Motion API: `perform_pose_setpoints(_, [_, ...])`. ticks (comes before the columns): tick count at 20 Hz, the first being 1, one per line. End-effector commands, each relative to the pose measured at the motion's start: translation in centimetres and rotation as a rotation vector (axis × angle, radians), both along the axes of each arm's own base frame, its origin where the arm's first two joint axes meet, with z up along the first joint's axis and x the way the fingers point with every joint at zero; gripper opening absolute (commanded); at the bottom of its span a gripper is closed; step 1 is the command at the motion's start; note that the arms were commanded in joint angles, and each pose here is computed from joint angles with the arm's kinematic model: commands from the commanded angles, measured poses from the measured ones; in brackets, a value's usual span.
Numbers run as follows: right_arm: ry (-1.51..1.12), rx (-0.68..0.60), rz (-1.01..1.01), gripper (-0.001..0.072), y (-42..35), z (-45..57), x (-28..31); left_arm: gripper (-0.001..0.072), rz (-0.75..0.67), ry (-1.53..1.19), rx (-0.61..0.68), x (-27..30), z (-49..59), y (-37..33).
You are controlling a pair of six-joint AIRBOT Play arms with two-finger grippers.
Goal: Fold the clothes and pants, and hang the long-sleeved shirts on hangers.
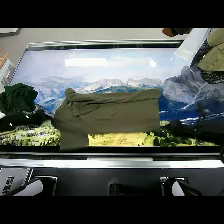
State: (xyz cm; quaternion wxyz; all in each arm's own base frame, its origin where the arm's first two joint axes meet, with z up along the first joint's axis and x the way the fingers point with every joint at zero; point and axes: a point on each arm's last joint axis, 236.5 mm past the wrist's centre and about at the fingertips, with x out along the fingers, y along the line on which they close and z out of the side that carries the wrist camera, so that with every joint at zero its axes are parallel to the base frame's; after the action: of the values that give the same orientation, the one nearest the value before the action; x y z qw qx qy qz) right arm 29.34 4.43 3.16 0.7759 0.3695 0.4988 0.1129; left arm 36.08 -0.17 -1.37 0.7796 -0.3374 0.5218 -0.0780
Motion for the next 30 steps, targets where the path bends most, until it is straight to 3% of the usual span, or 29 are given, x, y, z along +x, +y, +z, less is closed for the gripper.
perform_pose_setpoints(1, [-0.274, -0.063, -0.051, 0.0029, -1.9, 9.0, 5.3, 0.0015, -0.028, -0.272, 0.088, 4.3, 10.7, -0.1])
perform_pose_setpoints(5, [-0.587, -0.2, -0.06, 0.0029, -3.3, 22.4, 7.7, 0.0014, -0.019, -0.638, 0.195, 6.0, 27.8, -0.6])
perform_pose_setpoints(10, [-0.941, -0.353, -0.06, 0.0028, -1.8, 39.2, 4.1, 0.0015, 0.033, -0.977, 0.32, 0.6, 44.0, -1.6])
perform_pose_setpoints(16, [-1.17, -0.498, -0.049, 0.0028, 1.7, 49.5, -4.1, 0.0014, 0.138, -1.121, 0.412, -8.3, 50.2, -2.5])
perform_pose_setpoints(19, [-1.251, -0.589, -0.151, 0.0028, 1.0, 52.5, -7.3, 0.0015, 0.223, -1.145, 0.47, -11.5, 51.3, -1.6])
perform_pose_setpoints(21, [-1.274, -0.573, -0.215, 0.0028, 0.4, 53.6, -7.8, 0.0015, 0.238, -1.147, 0.47, -12.2, 51.5, -1.6])
perform_pose_setpoints(25, [-1.028, -0.458, -0.174, 0.0028, -2.0, 48.1, -0.6, 0.0015, 0.182, -0.967, 0.419, -8.1, 46.1, -1.0])
perform_pose_setpoints(30, [-0.332, -0.211, 0.019, 0.0029, -5.7, 26.8, 12.0, 0.0015, -0.015, -0.534, 0.272, 3.6, 27.5, -2.3])
